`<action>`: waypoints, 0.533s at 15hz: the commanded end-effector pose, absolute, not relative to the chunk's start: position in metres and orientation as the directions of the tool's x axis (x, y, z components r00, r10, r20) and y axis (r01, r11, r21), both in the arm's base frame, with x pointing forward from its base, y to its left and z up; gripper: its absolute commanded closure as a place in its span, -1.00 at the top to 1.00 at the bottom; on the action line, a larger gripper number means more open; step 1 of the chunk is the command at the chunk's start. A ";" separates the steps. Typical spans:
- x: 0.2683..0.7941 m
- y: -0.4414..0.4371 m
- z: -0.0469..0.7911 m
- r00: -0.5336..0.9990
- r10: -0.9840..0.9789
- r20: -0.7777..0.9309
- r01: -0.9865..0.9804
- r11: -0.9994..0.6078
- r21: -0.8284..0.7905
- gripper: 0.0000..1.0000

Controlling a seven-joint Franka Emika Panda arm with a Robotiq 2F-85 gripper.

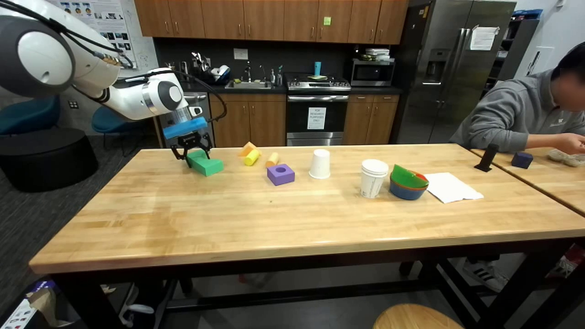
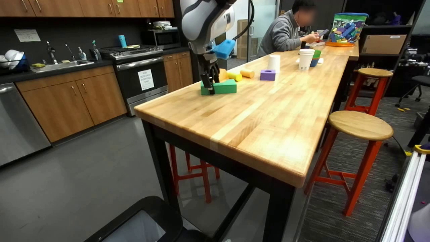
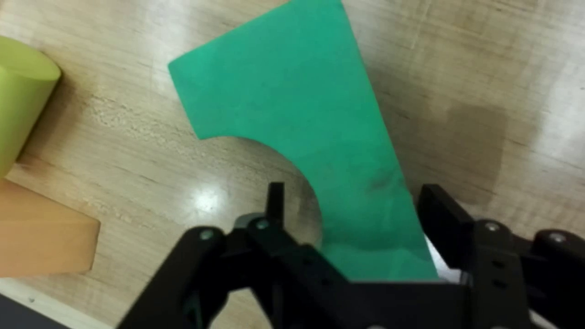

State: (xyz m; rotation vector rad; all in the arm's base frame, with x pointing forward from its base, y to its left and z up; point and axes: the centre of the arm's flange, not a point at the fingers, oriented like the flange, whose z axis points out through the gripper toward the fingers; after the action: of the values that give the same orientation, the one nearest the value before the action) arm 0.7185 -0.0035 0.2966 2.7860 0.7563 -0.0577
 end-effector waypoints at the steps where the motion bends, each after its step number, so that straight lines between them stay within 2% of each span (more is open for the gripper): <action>1: 0.719 -0.004 0.297 0.864 0.492 -0.105 0.502 -0.833 0.233 -0.12; 4: 0.719 -0.004 0.298 0.864 0.493 -0.103 0.503 -0.832 0.233 -0.52; 8: 0.718 -0.005 0.301 0.867 0.488 -0.098 0.497 -0.835 0.235 -0.52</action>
State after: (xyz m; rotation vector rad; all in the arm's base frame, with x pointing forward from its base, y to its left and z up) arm 0.7192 -0.0032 0.2977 2.7867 0.7562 -0.0541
